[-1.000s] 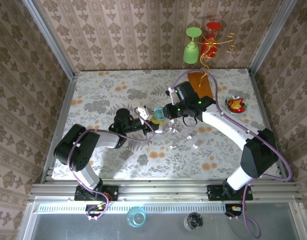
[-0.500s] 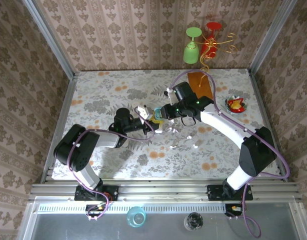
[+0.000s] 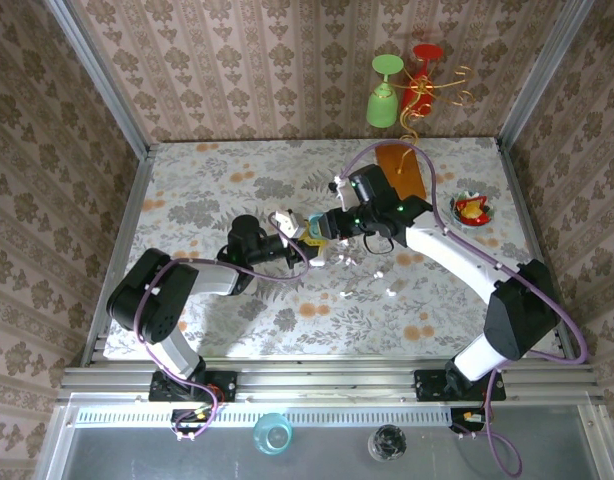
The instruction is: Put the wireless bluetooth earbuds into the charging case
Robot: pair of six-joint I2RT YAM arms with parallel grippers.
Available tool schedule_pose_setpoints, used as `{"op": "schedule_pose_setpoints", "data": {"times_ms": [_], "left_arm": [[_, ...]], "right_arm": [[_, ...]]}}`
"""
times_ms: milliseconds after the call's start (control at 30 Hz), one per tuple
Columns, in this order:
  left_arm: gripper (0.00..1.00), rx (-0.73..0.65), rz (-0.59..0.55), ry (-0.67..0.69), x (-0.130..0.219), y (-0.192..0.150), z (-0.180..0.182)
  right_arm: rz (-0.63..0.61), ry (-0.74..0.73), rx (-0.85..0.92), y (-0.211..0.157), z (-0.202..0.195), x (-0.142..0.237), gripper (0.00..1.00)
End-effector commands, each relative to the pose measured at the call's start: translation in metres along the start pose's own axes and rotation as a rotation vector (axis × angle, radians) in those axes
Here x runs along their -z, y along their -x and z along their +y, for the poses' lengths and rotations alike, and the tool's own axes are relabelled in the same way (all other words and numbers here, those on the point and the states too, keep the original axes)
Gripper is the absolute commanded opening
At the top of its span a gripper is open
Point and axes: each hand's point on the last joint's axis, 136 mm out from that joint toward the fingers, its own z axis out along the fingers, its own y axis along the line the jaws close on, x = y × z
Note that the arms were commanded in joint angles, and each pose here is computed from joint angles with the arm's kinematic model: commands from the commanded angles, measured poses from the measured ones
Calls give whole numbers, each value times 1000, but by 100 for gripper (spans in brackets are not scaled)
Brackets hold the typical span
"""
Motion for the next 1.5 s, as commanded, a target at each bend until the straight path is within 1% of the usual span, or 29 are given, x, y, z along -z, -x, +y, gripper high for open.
{"op": "schedule_pose_setpoints", "data": {"times_ms": [0, 100, 200, 267, 333, 367, 467, 633, 800, 900, 1033, 1133, 1233, 1333, 1400, 1467], "left_arm": [[39, -44, -72, -17, 2, 30, -2], [39, -46, -74, -12, 4, 28, -1], [39, -47, -82, -4, 7, 27, 0], [39, -65, -90, -6, 8, 28, -1], [39, -74, -89, -9, 9, 28, -2], [39, -80, -91, -13, 9, 28, -3], [39, -95, -96, -21, 9, 27, -6], [39, -110, -110, -39, 9, 30, -14], [39, -111, -113, -34, 9, 32, -15], [39, -103, -123, -19, 11, 34, -14], [39, -95, -137, -5, 13, 41, -13], [39, -99, -145, 9, 14, 46, -11], [39, -100, -158, 19, 15, 52, -10], [40, -103, -177, 21, 16, 60, -10], [39, -102, -198, 19, 17, 67, -10], [40, -93, -226, 16, 18, 75, -10]], "right_arm": [[-13, 44, -16, 4, 8, 3, 35], [-35, 34, -20, 6, 6, 9, 36], [-83, 46, -15, 11, 6, 23, 36], [-121, 89, -9, 15, 12, 32, 41], [-155, 137, -7, 21, 19, 40, 47], [-172, 146, -14, 26, 21, 42, 49], [-188, 130, -40, 37, 21, 44, 53], [-138, 31, -87, 46, 3, 30, 57], [-64, -59, -124, 40, -15, 13, 58], [-38, -64, -127, 28, -18, 11, 58], [-46, -45, -131, 18, -16, 18, 58], [-80, -3, -132, 16, -8, 28, 59], [-122, 51, -189, 18, -7, 38, 59], [-144, 137, -239, 19, -3, 46, 64], [-147, 233, -301, 20, 3, 46, 68], [-152, 375, -370, 25, 15, 51, 70]]}}
